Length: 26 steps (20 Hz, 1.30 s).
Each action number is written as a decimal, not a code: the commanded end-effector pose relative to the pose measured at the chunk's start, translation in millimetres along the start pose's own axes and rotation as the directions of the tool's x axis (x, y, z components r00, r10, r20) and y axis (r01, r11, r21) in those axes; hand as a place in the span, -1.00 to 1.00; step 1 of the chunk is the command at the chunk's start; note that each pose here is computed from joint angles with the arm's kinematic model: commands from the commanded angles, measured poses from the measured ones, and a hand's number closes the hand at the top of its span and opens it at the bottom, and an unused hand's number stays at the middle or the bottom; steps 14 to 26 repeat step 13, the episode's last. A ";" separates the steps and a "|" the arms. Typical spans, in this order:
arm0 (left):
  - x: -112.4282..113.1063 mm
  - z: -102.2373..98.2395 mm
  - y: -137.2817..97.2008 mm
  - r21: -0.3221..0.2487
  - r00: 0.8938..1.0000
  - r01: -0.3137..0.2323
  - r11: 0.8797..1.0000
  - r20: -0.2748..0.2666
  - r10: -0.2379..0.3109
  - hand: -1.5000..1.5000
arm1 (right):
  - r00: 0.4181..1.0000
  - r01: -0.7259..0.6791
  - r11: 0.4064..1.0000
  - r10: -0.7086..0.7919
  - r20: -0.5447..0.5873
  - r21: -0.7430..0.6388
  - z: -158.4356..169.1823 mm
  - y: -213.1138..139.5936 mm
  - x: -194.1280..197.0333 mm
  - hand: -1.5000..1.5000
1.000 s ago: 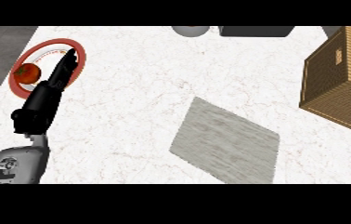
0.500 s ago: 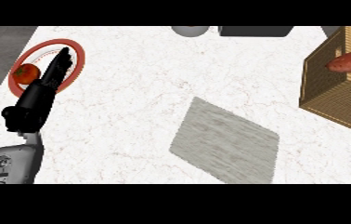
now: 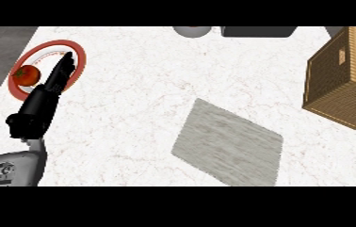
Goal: Pick the sweet potato from the placemat and place it in the basket
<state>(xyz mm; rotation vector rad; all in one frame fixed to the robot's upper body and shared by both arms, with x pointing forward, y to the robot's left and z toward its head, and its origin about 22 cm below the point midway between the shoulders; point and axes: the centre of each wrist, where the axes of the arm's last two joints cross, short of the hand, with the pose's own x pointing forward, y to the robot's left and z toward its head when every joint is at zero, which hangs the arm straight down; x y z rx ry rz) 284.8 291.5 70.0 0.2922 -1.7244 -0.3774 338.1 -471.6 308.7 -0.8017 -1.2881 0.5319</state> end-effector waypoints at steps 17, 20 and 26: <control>-2.8 -6.6 1.0 0.018 1.000 0.003 1.000 0.002 -0.003 0.00 | 0.880 0.410 0.755 -0.476 0.003 -0.511 64.2 -77.6 -114.1 -1.00; -2.8 -6.6 1.0 0.018 1.000 0.003 1.000 0.002 -0.003 0.00 | 0.880 0.410 0.755 -0.476 0.003 -0.511 64.2 -77.6 -114.1 -1.00; -2.8 -6.6 1.0 0.018 1.000 0.003 1.000 0.002 -0.003 0.00 | 0.880 0.410 0.755 -0.476 0.003 -0.511 64.2 -77.6 -114.1 -1.00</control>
